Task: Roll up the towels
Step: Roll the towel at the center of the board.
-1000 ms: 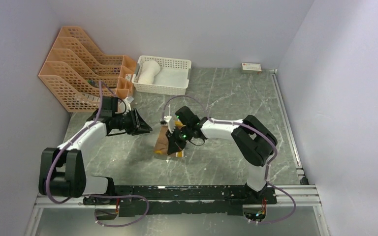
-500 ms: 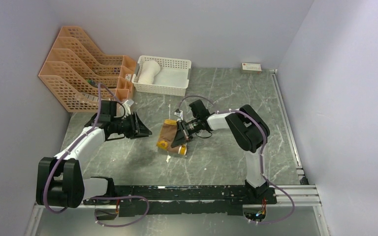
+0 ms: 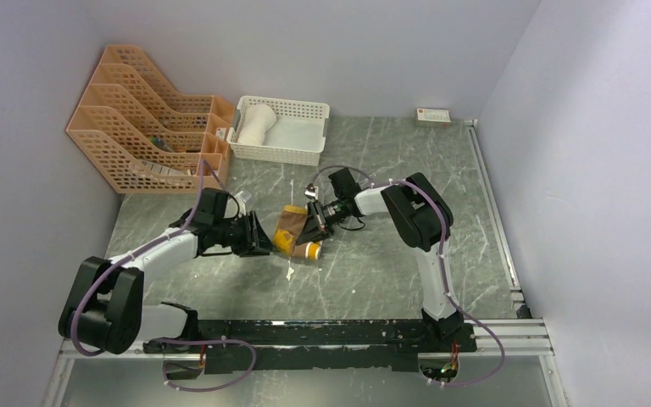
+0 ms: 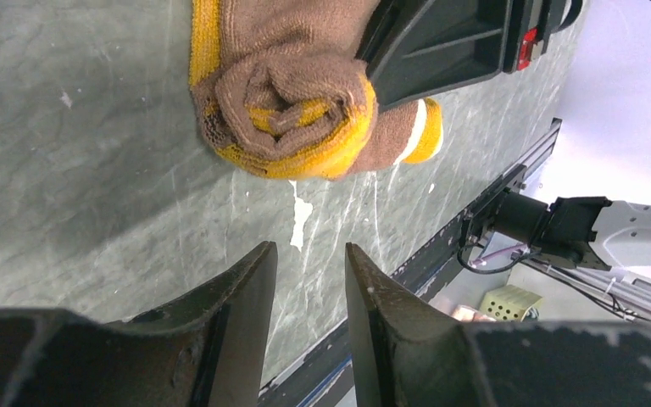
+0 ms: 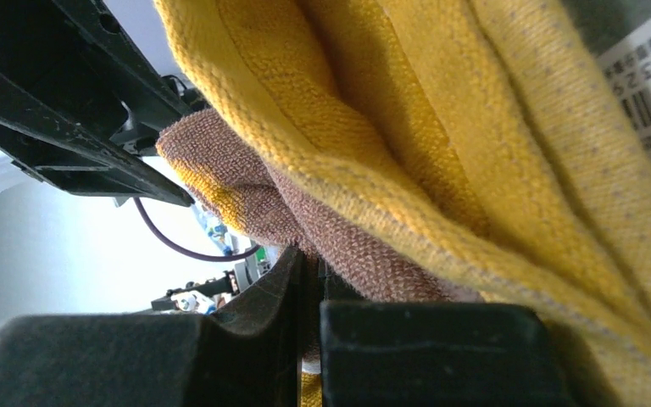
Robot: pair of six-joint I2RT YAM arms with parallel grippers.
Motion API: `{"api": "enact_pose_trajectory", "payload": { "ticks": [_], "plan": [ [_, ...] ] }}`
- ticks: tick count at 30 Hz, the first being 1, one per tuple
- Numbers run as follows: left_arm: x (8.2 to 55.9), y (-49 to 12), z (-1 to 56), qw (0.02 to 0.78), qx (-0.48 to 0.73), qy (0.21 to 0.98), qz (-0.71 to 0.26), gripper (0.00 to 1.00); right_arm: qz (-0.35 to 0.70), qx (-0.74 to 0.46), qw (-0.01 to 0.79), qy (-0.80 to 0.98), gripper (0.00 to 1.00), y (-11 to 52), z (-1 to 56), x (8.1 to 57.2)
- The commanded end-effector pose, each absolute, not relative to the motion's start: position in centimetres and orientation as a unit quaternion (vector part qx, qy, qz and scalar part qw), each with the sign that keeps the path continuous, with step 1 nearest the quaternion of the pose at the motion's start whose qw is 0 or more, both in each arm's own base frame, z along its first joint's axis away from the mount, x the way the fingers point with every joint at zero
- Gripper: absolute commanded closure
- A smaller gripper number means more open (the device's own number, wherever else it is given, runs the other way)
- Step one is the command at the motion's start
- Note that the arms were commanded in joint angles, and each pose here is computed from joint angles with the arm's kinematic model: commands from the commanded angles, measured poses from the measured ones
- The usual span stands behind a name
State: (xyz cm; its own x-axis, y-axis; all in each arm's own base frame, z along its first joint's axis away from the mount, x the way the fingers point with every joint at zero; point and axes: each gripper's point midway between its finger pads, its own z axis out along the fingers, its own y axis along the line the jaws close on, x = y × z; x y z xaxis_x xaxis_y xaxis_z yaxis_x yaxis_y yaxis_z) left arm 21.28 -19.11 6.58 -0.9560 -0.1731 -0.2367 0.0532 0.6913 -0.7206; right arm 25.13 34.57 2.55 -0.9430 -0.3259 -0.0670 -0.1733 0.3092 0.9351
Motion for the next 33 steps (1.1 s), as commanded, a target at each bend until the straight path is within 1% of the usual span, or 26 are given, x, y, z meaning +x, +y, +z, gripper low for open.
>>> {"api": "enact_pose_trajectory", "payload": {
  "ticks": [1, 10, 14, 21, 24, 25, 26, 28, 29, 30, 31, 33],
  "plan": [
    [23.0, -20.1, 6.3, 0.178, -0.046, 0.899, -0.398, 0.52, -0.551, 0.14, 0.068, -0.82, 1.0, 34.3, 1.1, 25.6],
    [25.1, -21.6, 6.0, 0.196, -0.037, 0.888, -0.415, 0.5, -0.537, 0.142, 0.072, -0.829, 1.0, 34.1, 0.3, 25.7],
    [25.7, -22.0, 5.0, 0.184, -0.031, 0.893, -0.41, 0.5, -0.534, 0.144, 0.073, -0.83, 1.0, 34.0, 0.2, 25.7],
    [25.8, -21.3, 2.6, 0.16, -0.055, 0.912, -0.373, 0.51, -0.526, 0.144, 0.074, -0.835, 1.0, 33.8, -0.1, 25.6],
    [25.4, -21.1, 1.1, 0.135, -0.067, 0.921, -0.359, 0.51, -0.49, 0.163, 0.056, -0.855, 1.0, 33.5, -0.7, 26.3],
    [25.3, -21.0, 0.8, 0.128, -0.069, 0.923, -0.356, 0.51, -0.463, 0.173, 0.041, -0.868, 0.98, 33.3, -1.0, 26.9],
    [25.2, -21.0, 0.4, 0.122, -0.072, 0.925, -0.353, 0.52, -0.435, 0.182, 0.033, -0.881, 0.87, 32.9, -1.0, 27.2],
    [25.2, -21.0, 0.0, 0.114, -0.074, 0.927, -0.35, 0.52, -0.386, 0.207, -0.009, -0.899, 0.64, 32.5, -0.4, 28.6],
    [25.1, -20.9, -0.1, 0.111, -0.075, 0.928, -0.348, 0.52, -0.362, 0.221, -0.035, -0.905, 0.23, 32.3, 0.2, 29.4],
    [25.1, -20.9, -0.3, 0.108, -0.077, 0.929, -0.345, 0.52, -0.34, 0.237, -0.06, -0.908, 0.03, 32.2, 1.1, 30.1],
    [25.0, -20.8, -0.5, 0.104, -0.078, 0.931, -0.342, 0.52, -0.314, 0.253, -0.083, -0.911, 0.0, 31.9, 1.9, 30.7],
    [24.8, -20.8, -0.8, 0.097, -0.077, 0.933, -0.339, 0.52, -0.257, 0.278, -0.137, -0.915, 0.0, 31.3, 3.6, 32.0]
  ]
}}
